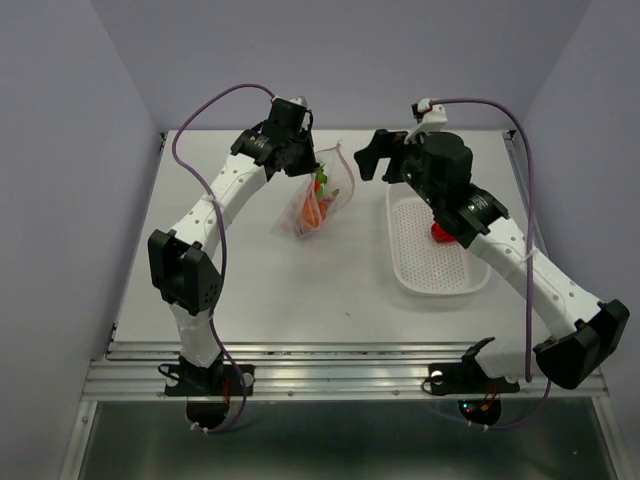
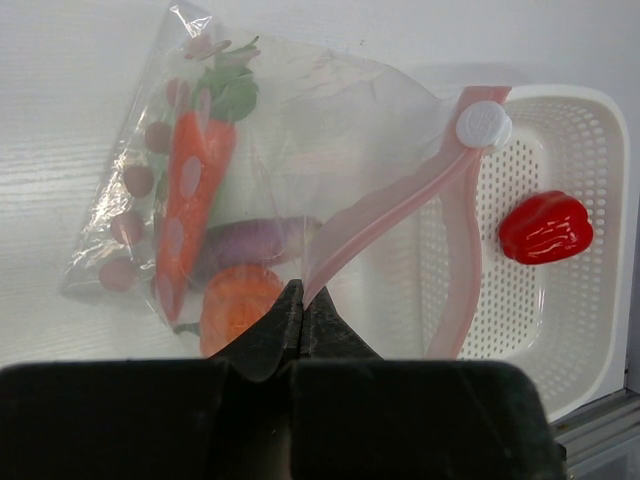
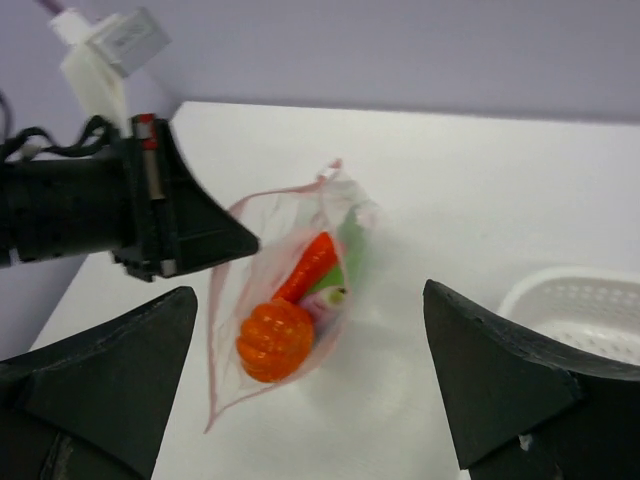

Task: Place the food in the zip-top bag and seal the zipper
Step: Pick up the fake vegetable from the bin.

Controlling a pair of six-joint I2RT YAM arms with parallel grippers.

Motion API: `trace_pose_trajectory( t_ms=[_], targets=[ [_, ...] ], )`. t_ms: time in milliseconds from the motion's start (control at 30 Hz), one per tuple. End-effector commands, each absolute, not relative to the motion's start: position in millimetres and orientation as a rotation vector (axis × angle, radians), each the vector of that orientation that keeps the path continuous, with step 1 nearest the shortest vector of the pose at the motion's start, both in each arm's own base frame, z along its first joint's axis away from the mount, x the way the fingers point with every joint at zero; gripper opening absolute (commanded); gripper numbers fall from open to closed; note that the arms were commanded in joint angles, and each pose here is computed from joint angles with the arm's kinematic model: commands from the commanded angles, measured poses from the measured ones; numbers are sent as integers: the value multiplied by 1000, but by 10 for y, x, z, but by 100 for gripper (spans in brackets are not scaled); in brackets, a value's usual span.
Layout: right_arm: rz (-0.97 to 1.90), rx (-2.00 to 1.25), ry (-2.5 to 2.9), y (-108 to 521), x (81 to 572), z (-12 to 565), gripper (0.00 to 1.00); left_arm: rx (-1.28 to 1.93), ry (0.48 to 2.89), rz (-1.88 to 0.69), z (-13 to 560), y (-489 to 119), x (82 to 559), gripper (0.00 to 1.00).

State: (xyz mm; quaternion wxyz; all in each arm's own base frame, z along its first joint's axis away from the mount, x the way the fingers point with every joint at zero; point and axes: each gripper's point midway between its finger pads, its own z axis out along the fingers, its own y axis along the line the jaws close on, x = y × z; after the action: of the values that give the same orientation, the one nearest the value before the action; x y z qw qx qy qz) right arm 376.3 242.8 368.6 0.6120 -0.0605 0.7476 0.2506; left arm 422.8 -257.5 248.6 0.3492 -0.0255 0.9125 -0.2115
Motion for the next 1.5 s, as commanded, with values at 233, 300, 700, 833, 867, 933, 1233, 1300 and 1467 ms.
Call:
trace_pose_trajectory(
  t_ms=[233,300,700,833,867,933,1233,1300,1467],
  targets=[
    [-54,747,2084,458,3533,2143,100,-28,2283,-617,2778,-2641,4220,0],
    [-57,812,2118,365,3524,1943,100,-24,2285,-618,2770,-2648,4223,0],
    [-217,1052,2146,35,3637,1229,100,-14,2293,-614,2721,-2645,4212,0],
    [-236,1110,2099,-41,3693,1187,100,-11,2292,-617,2715,-2653,4217,0],
    [-232,1128,2079,-82,3725,1190,100,-10,2292,-619,2715,-2657,4219,0],
    [-236,1147,2076,-107,3755,1157,100,-4,2292,-625,2718,-2667,4215,0],
    [-239,1167,2071,-114,3918,971,100,4,2296,-646,2670,-2701,4198,0],
    [-235,1174,2058,-117,3938,969,100,4,2299,-646,2656,-2705,4200,0],
    [-262,1205,2039,-180,3957,891,100,8,2305,-648,2637,-2716,4204,0]
  ],
)
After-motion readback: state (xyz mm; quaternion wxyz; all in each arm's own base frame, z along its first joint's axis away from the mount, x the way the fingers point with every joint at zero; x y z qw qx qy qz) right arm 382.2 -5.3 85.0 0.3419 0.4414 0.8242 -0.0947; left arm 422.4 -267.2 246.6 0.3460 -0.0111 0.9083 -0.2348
